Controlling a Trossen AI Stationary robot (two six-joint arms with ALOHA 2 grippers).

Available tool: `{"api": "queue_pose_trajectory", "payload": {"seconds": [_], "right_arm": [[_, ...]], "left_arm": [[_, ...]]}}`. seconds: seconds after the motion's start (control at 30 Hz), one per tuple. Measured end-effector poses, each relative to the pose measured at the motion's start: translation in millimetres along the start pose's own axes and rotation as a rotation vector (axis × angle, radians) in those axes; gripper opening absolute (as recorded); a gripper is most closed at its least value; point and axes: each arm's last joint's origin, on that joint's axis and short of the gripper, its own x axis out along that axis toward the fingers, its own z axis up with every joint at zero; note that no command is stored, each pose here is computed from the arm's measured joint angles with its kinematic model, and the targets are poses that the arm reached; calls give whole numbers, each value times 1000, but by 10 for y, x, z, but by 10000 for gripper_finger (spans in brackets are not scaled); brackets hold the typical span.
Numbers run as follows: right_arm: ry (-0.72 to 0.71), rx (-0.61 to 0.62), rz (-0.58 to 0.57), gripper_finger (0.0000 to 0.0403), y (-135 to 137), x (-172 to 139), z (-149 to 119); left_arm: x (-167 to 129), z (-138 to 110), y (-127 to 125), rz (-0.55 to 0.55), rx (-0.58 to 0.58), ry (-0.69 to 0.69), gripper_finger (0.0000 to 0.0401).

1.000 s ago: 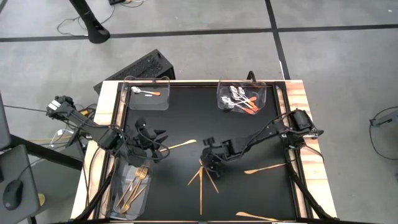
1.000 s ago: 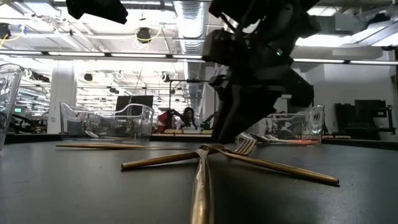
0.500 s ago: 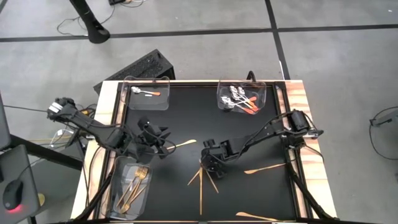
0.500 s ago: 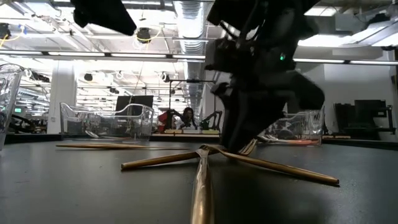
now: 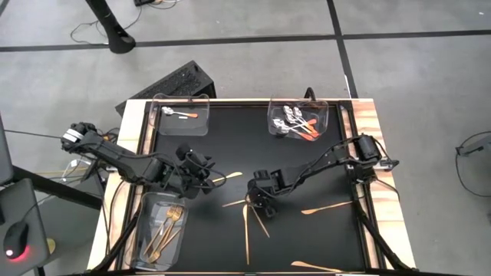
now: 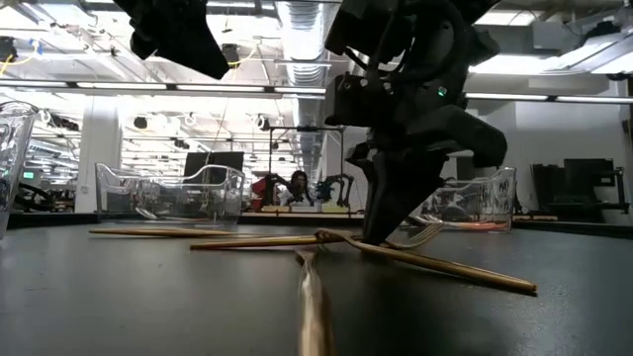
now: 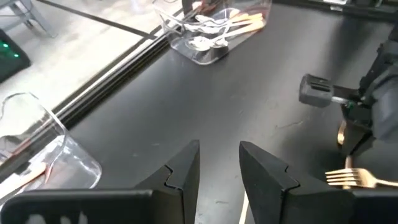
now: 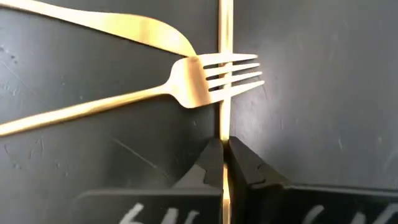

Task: Sort silverware by color (type)
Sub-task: Put the gold fork into the bottom left transparent bin

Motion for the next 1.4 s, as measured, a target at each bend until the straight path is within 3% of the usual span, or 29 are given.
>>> {"api": "queue_pose_trajectory", "payload": {"seconds": [0.13, 0.2, 0.3, 0.4, 0.57, 0.7, 0.83, 0.9, 1.0, 1.07, 1.27, 1.4], "right_arm": [[25, 101, -19, 13, -25, -84, 33], [12, 168, -100, 8, -40, -166, 35], [-56, 231, -167, 6, -50, -420, 56], [-105, 289, -184, 6, -60, -634, -33], [-41, 291, -109, 6, -52, -691, -245], [36, 304, -106, 6, -37, -695, -319], [15, 443, -322, 7, -124, -741, -355], [-44, 513, -445, 7, -164, -812, -351], [-135, 576, -525, 8, -187, -883, -312], [-203, 597, -572, 9, -168, -912, -271], [-404, 592, -794, 9, -23, -1050, -177], [-454, 584, -887, 8, 68, -1074, -180]], "left_arm": [[6, 13, 8, 23, 8, -21, 99], [0, 7, 38, 87, 23, -54, 99], [-25, -35, 137, 189, 22, -73, 99], [-36, -51, 182, 221, 9, -75, 107], [-26, -39, 139, 157, 37, -37, 134], [35, 53, 64, 7, 113, 2, 152], [92, 195, -8, -116, 140, -52, 156], [121, 258, -21, -125, 150, -94, 156], [190, 337, -31, -120, 134, -142, 156], [240, 356, -30, -111, 121, -148, 156], [438, 342, 38, -31, -71, -103, 156], [537, 310, 129, 15, -77, -44, 156]]}}
